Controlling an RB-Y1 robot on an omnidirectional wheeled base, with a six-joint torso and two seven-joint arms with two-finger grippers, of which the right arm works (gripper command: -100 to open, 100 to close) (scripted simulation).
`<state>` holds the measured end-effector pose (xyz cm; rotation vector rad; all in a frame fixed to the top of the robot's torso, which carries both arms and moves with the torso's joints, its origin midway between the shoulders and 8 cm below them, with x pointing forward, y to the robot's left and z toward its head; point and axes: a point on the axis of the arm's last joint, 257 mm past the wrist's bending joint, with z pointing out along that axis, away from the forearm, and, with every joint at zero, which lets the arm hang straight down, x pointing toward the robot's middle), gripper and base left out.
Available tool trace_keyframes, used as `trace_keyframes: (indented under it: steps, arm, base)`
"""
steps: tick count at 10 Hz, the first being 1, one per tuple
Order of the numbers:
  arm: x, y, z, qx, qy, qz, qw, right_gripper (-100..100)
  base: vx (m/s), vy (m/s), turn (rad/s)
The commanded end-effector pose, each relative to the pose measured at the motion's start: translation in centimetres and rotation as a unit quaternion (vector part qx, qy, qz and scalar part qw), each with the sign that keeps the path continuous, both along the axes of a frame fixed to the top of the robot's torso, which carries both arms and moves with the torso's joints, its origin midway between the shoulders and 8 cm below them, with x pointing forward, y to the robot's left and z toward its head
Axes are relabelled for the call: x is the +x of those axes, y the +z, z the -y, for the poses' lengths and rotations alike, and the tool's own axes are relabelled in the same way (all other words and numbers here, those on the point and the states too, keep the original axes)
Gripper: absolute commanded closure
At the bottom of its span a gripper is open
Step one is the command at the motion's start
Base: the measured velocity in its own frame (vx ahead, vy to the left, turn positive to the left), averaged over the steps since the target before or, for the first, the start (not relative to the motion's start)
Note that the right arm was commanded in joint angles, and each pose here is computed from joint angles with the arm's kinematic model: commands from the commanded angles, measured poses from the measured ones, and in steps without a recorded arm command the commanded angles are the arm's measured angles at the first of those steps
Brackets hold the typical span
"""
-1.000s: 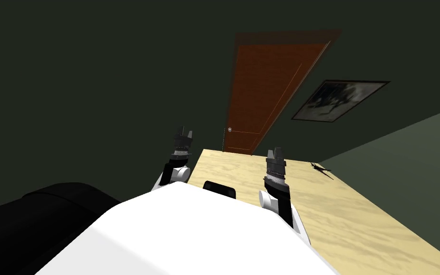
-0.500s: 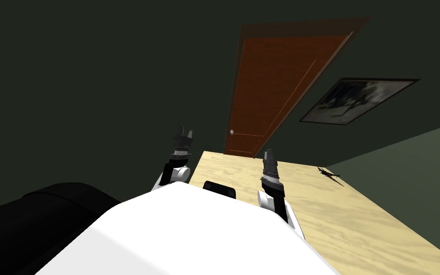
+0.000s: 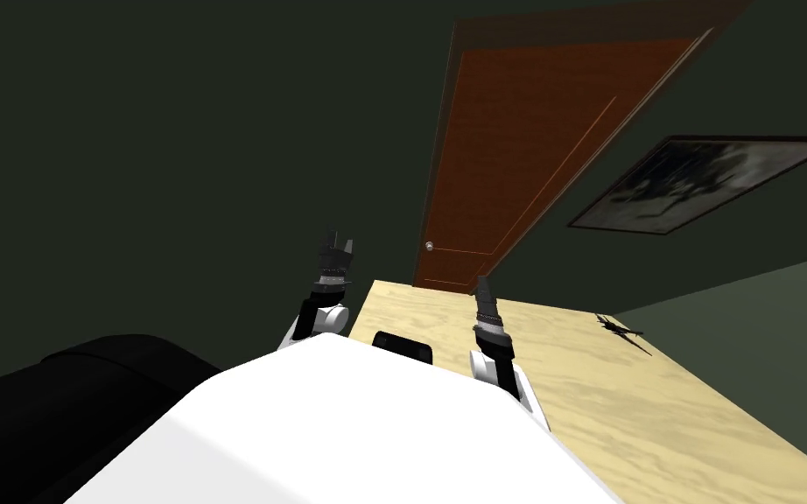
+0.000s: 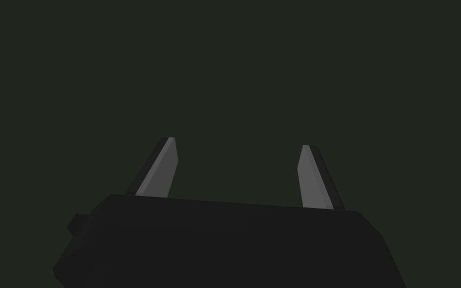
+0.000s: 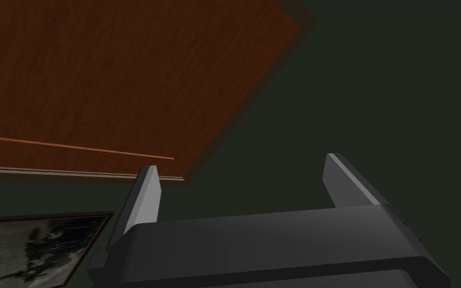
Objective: Pull the door open
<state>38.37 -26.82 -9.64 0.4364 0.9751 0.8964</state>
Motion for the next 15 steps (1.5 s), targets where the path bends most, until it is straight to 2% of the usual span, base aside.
trace_keyframes:
  steps: [1,3,9,10,13,14,15]
  arm:
    - [0.2,-1.3,-0.2,-0.024,-0.006,-0.009,0.9997,-100]
    - [0.5,-2.8,-0.6,-0.05,-0.011,-0.019,0.9985,-100]
    - [1.0,-5.8,-1.4,-0.102,-0.02,-0.039,0.9938,-100]
    - [1.1,-6.8,-1.6,-0.12,-0.023,-0.045,0.9915,-100]
    - [1.2,-8.4,-2.0,-0.146,-0.026,-0.055,0.9874,-100]
    - [1.2,-9.4,-2.3,-0.163,-0.027,-0.061,0.9843,-100]
    - [1.2,-10.0,-2.4,-0.172,-0.028,-0.064,0.9826,-100]
  base:
    - [0.157,0.087,0.027]
    - [0.13,0.068,0.022]
    - [0.114,0.044,0.014]
    - [0.148,0.057,0.017]
    - [0.127,0.062,0.011]
    - [0.125,0.048,0.011]
    - [0.143,0.041,0.0]
